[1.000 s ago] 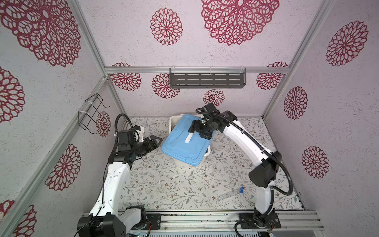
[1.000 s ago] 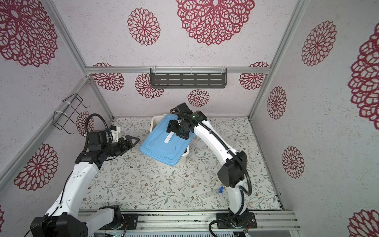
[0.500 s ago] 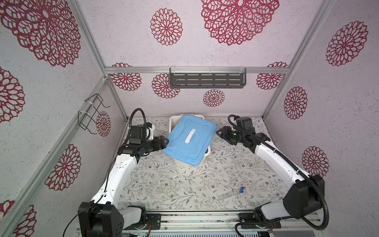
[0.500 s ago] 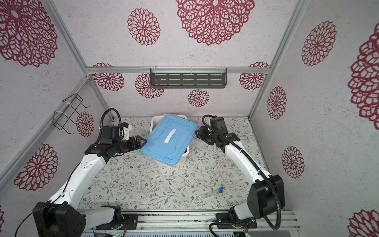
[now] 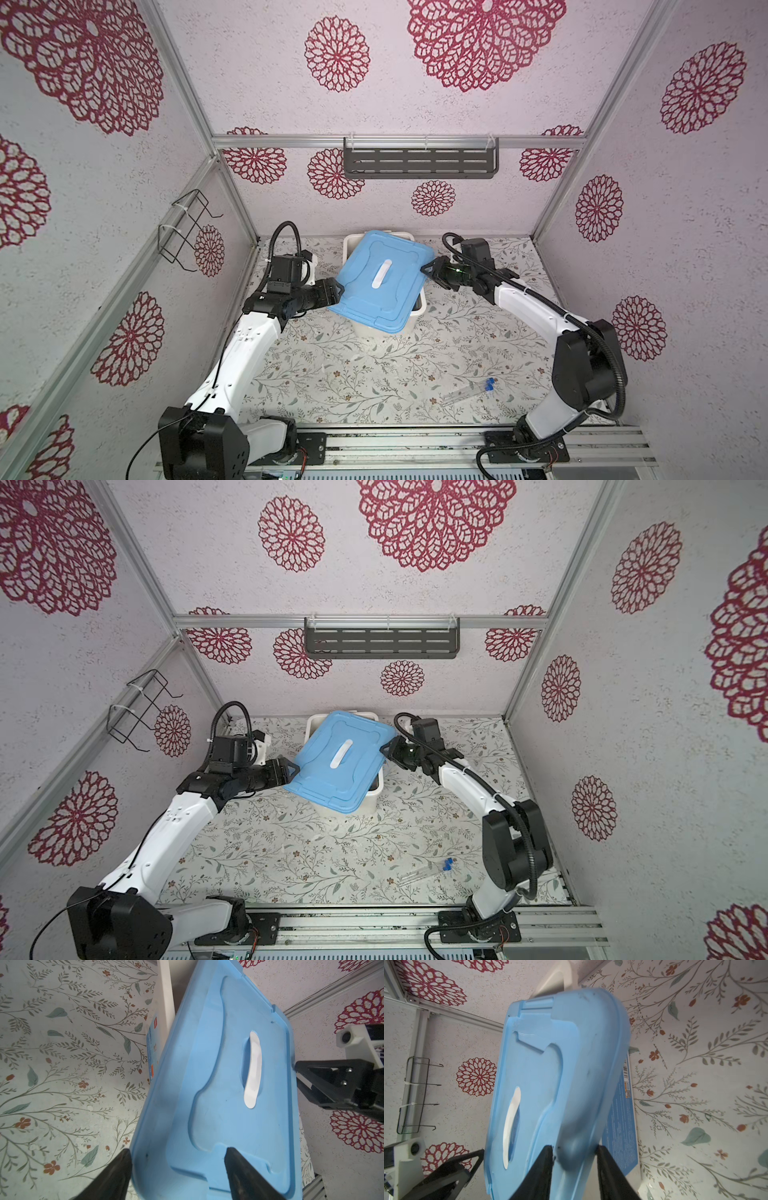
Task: Organize the chemistry lab equipment
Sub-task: 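Lower the lid onto the bin with right gripper while left reaches its edge, then press the lid down onto the bin with both grippers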
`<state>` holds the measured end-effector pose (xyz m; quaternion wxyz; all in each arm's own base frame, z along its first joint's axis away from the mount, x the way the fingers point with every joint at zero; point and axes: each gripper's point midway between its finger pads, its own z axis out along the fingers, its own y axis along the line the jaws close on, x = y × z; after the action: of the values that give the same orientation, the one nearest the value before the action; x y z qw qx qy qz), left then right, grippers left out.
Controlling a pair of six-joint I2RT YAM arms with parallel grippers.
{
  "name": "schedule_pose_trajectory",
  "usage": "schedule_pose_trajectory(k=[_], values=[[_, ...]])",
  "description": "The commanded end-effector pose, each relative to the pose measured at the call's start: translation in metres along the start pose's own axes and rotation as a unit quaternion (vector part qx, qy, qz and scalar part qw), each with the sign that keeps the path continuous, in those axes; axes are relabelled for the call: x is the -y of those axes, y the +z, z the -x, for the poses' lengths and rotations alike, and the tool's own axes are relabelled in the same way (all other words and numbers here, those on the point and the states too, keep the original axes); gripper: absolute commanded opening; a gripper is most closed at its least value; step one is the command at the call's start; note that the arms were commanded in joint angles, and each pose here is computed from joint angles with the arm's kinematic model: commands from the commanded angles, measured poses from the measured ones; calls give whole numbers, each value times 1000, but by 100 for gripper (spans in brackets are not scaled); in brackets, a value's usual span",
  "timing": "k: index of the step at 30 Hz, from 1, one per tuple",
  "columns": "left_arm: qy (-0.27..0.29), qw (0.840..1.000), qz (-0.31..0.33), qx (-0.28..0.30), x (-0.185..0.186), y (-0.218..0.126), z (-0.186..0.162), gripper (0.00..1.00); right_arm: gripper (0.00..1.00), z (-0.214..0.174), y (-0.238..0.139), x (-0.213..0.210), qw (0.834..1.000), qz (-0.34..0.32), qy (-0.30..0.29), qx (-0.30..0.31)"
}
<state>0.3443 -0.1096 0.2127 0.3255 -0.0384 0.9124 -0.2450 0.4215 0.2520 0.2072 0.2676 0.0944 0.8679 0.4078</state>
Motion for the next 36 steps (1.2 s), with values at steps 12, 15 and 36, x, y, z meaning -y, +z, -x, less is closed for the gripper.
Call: schedule_pose_trajectory(k=[12,15,36], values=[[16,1000,-25,-5,26,1,-12,72,33,37,17,-18,991,-79,-102,38],[16,1000,-20,-15,24,4,-17,72,33,33,30,-16,990,-88,-105,26],[-5,999,3,-38,27,6,-34,72,33,36,78,-42,981,-79,-174,33]])
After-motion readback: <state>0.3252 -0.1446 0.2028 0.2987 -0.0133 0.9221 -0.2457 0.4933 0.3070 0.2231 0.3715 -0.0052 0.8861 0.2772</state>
